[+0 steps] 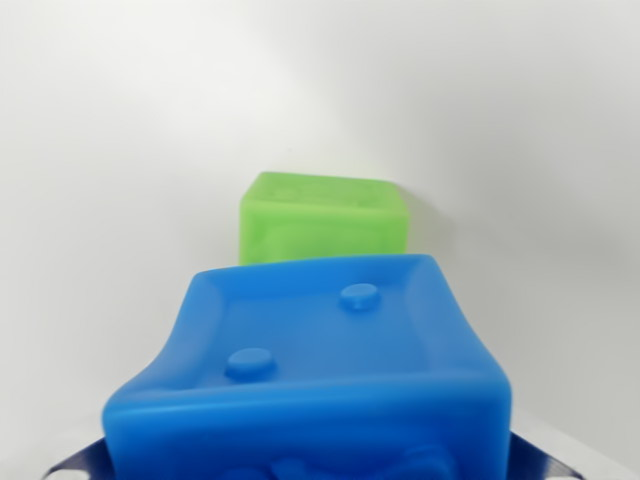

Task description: Stack cube

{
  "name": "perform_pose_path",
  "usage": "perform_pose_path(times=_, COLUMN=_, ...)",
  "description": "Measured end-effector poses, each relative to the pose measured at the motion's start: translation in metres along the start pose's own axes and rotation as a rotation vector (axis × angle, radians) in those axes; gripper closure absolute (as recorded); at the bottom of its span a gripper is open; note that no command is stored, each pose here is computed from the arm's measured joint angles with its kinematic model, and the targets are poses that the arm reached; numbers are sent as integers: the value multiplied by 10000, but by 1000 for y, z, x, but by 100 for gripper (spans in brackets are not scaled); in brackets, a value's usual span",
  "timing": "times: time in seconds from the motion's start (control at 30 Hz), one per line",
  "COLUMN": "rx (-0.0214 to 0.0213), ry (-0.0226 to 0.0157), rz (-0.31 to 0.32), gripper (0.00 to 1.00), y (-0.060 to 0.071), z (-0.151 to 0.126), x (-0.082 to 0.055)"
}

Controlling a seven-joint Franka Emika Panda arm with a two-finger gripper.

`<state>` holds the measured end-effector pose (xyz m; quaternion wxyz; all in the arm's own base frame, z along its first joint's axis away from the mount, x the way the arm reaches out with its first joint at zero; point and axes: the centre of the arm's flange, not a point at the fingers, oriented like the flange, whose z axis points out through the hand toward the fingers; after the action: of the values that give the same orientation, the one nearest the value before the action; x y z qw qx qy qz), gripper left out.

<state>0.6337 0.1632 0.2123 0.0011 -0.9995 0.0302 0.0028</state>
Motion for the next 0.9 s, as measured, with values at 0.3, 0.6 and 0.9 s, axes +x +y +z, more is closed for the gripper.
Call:
perform_pose_path(times=0.3, rx=-4, ry=-9, rz=1, gripper=100, y=0, z=18, x=-1)
perform_pose_path(times=0.6, rx=-6, ry=-7, rz=0, gripper=100, y=0, z=31, x=-1)
perform_pose_path(times=0.9, rx=-8, ry=-12, rz=1, gripper=100, y=0, z=39, x=-1)
